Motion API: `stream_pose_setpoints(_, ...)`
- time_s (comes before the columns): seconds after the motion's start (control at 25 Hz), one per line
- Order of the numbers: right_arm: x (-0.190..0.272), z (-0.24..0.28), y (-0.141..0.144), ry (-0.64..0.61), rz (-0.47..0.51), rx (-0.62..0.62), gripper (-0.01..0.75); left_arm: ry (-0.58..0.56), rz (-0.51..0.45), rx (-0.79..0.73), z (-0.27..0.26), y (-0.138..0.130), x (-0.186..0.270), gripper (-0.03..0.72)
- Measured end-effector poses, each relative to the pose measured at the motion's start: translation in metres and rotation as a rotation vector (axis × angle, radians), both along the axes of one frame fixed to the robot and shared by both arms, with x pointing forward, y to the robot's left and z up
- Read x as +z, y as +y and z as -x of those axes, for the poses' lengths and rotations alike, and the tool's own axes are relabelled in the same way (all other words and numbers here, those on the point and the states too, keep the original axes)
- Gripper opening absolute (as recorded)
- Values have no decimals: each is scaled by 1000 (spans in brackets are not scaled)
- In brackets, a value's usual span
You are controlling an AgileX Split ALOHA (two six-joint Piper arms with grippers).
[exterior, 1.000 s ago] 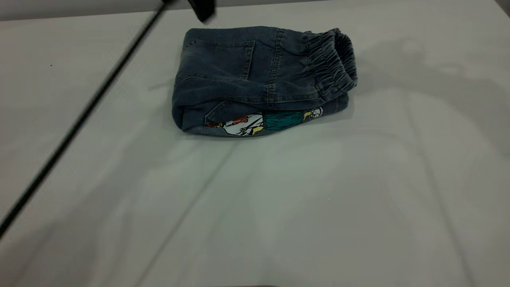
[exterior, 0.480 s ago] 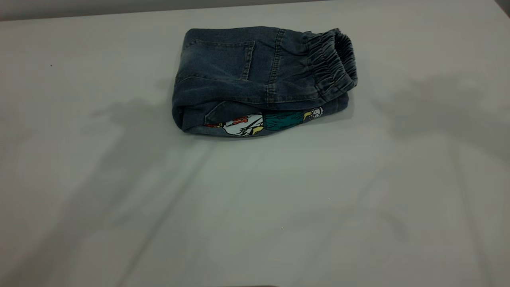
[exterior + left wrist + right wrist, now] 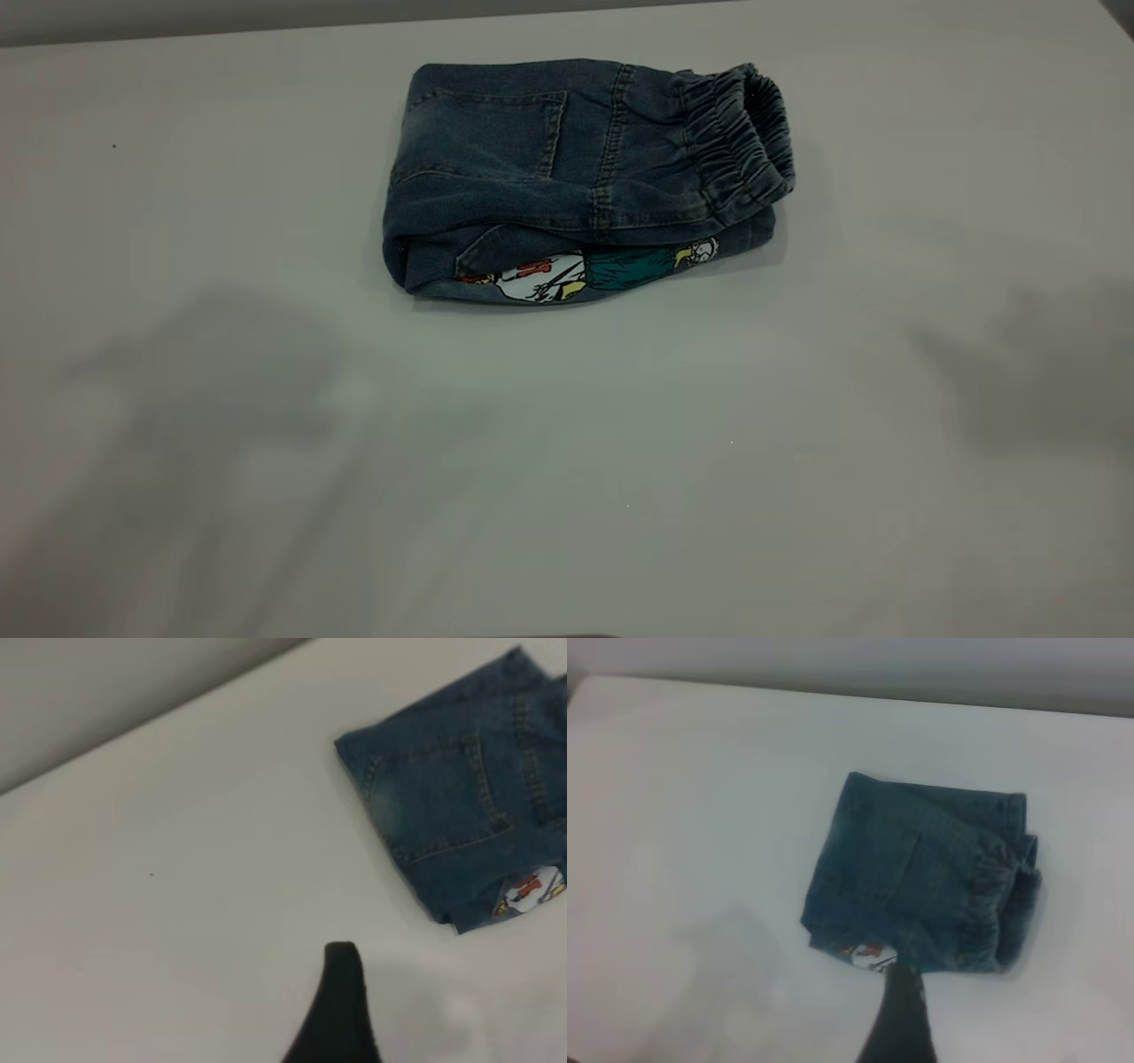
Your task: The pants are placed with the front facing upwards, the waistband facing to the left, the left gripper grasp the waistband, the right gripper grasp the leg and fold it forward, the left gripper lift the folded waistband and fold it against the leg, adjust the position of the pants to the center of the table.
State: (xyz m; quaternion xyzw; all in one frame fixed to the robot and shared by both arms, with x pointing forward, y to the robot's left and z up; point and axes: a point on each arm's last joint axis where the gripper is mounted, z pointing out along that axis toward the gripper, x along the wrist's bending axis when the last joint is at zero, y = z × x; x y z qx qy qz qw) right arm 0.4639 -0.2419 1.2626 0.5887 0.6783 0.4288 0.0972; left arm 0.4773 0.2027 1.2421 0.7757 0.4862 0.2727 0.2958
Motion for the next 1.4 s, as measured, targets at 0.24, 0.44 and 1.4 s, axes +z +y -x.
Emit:
stream_pose_setpoints(0.24, -3, 76, -6, -55, -14, -4, 526, -152, 73, 0, 107, 50, 16, 583)
stream_pose_setpoints(0.44, -19, 146, -12, -138, -9, 5, 526, -254, 121, 0, 180, 84, -2, 583)
stream_pose_setpoints(1.4, -211, 235, -38, -213, 278, -28, 526, 1, 63, -30, 220, 97, -178, 583)
